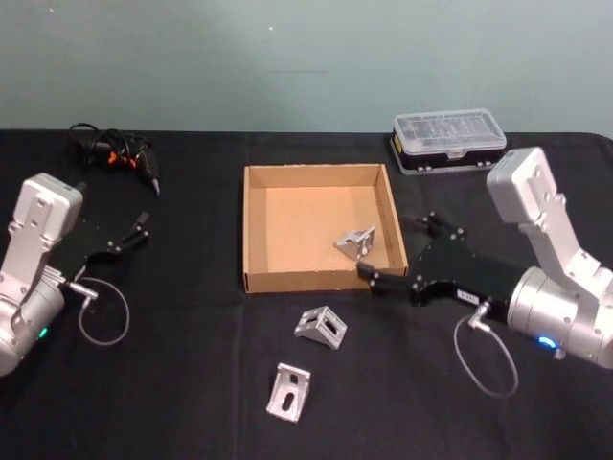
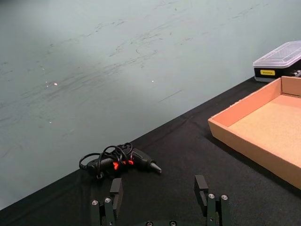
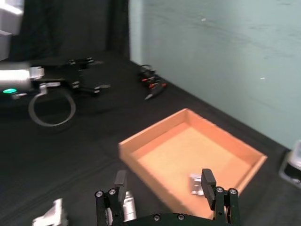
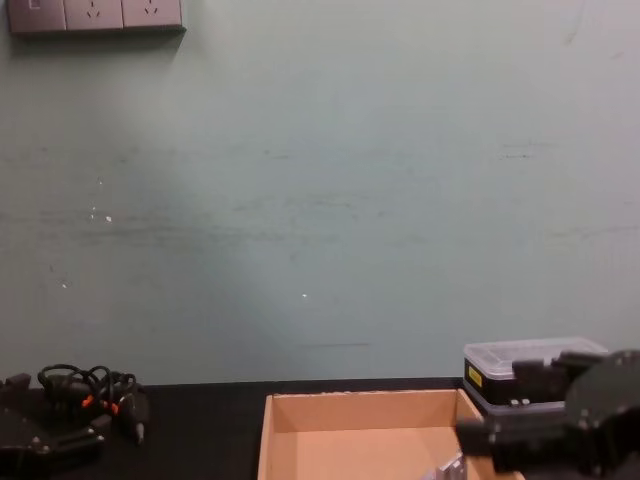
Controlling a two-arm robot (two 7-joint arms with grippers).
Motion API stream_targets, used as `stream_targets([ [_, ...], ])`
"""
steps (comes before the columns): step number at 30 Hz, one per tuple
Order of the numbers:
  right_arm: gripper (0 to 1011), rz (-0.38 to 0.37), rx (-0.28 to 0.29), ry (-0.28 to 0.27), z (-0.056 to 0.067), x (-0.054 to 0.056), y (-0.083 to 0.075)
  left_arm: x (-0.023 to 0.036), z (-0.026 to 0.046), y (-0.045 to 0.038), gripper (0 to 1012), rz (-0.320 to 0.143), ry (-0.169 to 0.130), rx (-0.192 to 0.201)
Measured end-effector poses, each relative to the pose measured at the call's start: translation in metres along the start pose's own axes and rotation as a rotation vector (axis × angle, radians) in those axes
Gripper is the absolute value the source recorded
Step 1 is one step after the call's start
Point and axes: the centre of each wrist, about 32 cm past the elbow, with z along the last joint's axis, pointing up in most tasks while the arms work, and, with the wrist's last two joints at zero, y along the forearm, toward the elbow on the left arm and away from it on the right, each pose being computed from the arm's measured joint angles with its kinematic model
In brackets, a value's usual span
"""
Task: Use one hand to pick up the angle iron from the table and place it into the box.
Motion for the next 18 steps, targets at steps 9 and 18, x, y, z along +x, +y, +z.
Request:
stream_targets([
  [9, 1003, 0.127, -0.018, -0.006, -0.006, -0.006, 0.000, 0.0000, 0.0000, 0.0000, 1000, 0.000, 0.000, 0.000],
  [18, 1003, 0.259, -0.050, -0.017, -0.009, -0.015, 0.013, 0.0000, 0.0000, 0.0000, 1000, 0.000, 0.000, 0.000],
])
